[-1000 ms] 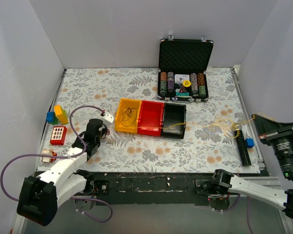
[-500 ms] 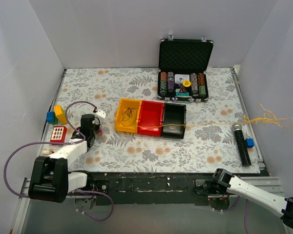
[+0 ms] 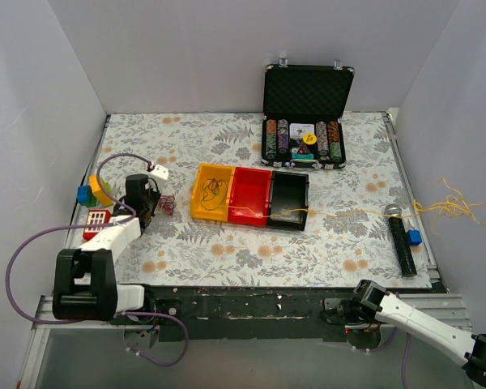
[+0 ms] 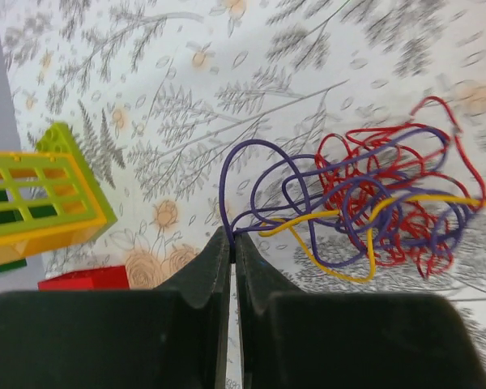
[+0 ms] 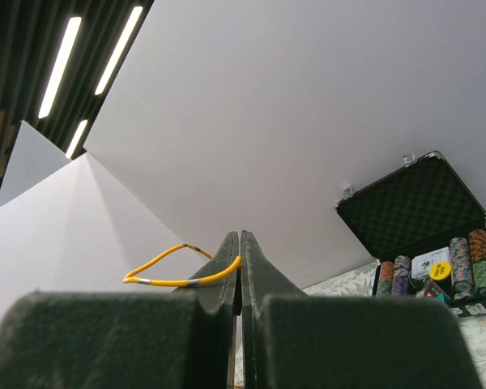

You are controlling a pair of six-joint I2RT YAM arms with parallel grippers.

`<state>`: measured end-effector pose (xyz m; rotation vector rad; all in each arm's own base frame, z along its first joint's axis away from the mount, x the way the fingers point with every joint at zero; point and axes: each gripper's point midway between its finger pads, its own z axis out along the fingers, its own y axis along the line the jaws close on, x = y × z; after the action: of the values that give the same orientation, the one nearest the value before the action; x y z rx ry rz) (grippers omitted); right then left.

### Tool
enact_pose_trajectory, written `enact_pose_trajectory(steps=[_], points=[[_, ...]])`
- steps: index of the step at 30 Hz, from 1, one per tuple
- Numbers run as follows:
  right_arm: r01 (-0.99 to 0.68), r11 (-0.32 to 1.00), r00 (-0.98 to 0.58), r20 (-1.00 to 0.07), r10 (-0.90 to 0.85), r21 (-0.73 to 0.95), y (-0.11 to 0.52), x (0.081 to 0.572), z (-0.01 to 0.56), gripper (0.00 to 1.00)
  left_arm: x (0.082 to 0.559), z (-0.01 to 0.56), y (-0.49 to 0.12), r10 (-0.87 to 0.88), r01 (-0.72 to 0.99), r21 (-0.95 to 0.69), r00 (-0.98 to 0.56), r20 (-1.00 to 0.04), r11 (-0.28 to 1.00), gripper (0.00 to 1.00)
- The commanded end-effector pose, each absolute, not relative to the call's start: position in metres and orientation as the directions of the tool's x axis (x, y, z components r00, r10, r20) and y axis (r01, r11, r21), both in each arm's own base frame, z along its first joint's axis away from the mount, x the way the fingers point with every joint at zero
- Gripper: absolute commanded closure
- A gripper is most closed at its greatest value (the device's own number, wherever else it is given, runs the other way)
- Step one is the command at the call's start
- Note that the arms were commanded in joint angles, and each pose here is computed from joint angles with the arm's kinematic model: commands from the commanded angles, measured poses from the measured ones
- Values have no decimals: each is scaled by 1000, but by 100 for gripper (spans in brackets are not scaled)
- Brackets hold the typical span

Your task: Untangle the cables

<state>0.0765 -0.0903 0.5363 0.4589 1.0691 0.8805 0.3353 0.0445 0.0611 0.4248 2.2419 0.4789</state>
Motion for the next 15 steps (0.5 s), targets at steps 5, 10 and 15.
enact_pose_trajectory(steps=[5, 10, 15], points=[[-468, 572, 42, -629, 776, 674, 0, 105, 520, 99, 306, 119, -48, 524, 594, 226, -393, -755, 772, 21], [-497, 544, -11, -631, 776, 677, 36, 118, 507, 99, 277, 158, -76, 573, 734, 269, -195, -796, 624, 2], [-529, 515, -51, -631, 774, 675, 57, 121, 511, 99, 242, 232, -124, 470, 885, 220, 1, -882, 410, 2]])
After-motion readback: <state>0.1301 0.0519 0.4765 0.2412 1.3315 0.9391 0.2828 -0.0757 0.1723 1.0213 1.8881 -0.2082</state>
